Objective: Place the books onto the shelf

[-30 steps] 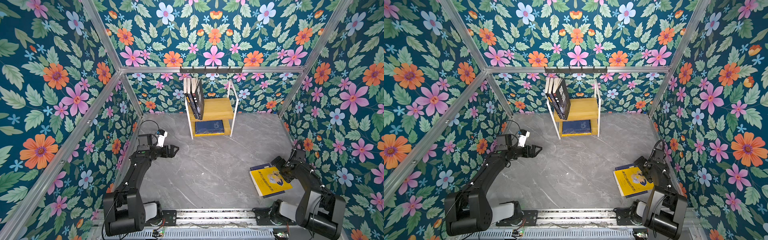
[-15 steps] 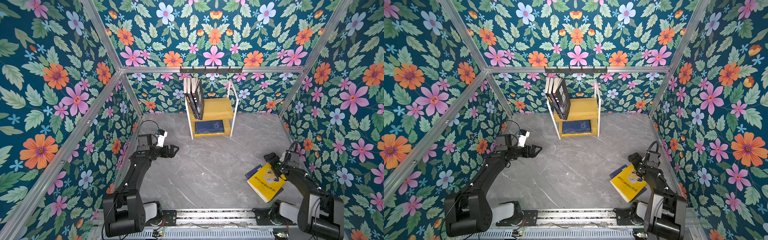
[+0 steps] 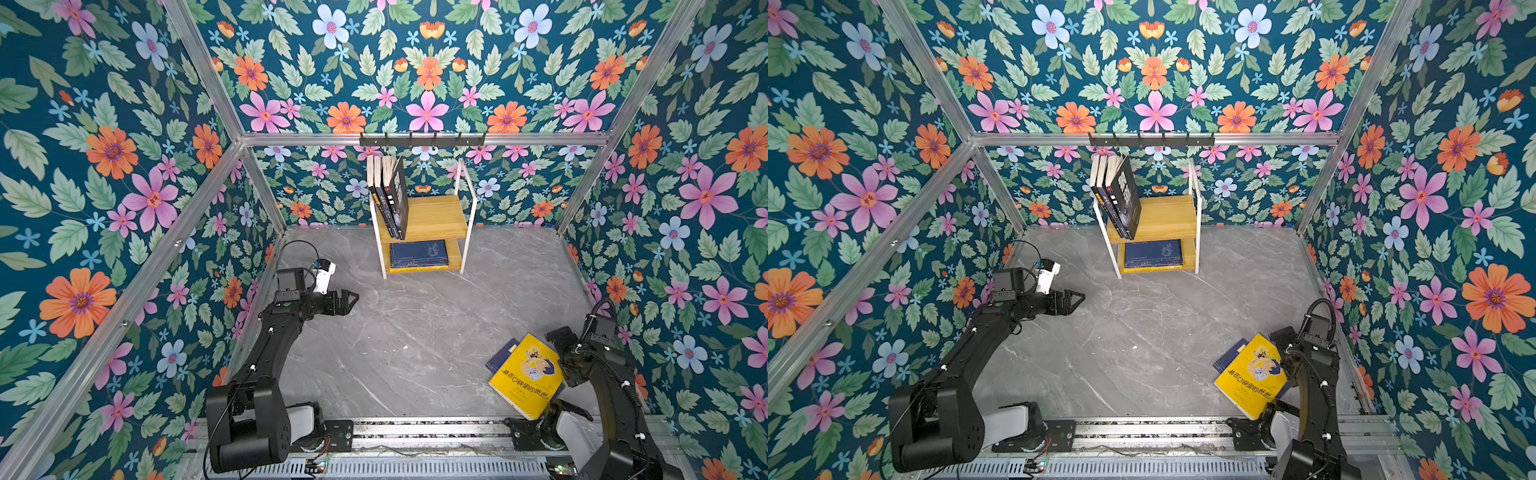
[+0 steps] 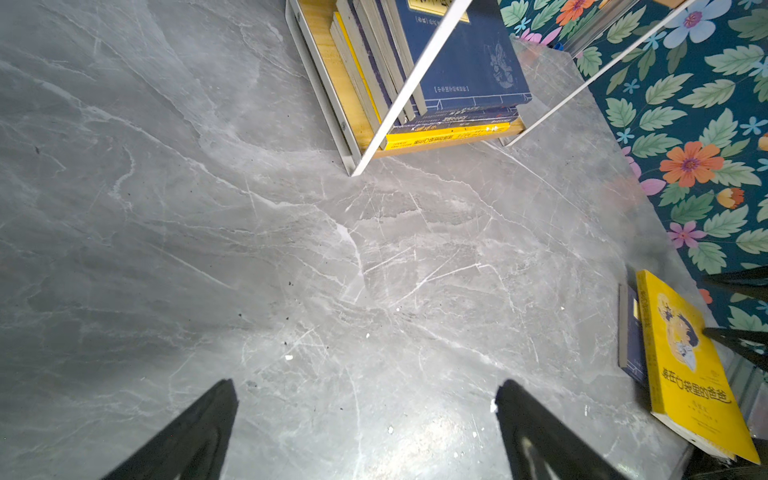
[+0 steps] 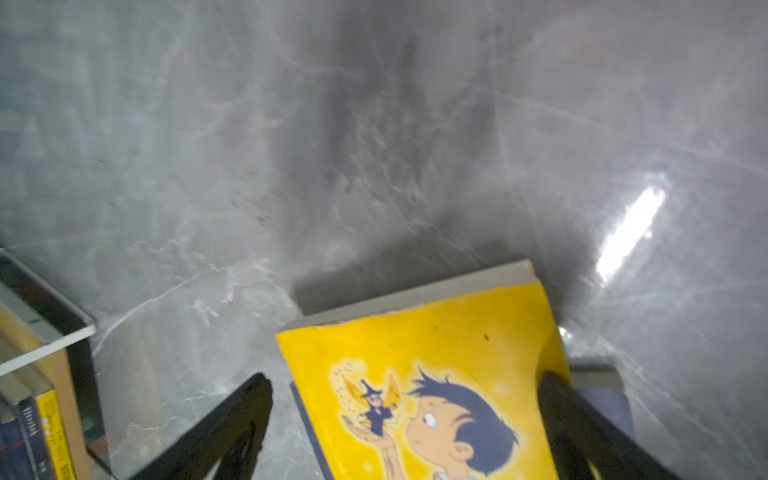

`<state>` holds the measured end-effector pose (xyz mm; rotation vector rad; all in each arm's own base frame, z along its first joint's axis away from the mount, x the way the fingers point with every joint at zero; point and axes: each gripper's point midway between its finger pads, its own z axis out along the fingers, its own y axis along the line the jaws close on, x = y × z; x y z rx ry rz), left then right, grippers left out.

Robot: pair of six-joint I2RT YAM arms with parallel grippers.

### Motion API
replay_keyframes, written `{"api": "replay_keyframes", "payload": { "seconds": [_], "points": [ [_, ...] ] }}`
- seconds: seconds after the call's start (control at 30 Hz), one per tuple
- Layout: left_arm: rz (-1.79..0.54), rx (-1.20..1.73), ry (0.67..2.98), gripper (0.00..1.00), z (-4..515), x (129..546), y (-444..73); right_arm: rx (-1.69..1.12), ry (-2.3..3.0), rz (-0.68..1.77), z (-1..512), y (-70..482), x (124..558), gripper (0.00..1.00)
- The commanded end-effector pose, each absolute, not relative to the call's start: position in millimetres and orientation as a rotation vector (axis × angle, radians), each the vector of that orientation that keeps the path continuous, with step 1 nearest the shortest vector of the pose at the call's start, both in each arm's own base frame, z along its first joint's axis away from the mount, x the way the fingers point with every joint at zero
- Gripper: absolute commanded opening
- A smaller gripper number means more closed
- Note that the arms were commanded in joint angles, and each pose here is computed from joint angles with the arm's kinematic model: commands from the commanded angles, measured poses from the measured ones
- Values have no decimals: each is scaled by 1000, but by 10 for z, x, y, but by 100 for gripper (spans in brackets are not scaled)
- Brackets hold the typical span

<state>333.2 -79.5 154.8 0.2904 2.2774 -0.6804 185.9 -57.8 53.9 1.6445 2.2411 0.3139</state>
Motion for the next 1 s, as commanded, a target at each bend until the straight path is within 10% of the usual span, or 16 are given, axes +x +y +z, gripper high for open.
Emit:
{"api": "replay_keyframes", "payload": {
  "seconds": [0.0,0.97],
  "points": [
    [-673,307,2262,100,1578,3364,-793,1855,2290,170,335,-572,1506,99],
    [-982,211,2246,98,1524,3263,-1215,981,2698,621,551,1386,2747,92]
  ]
}}
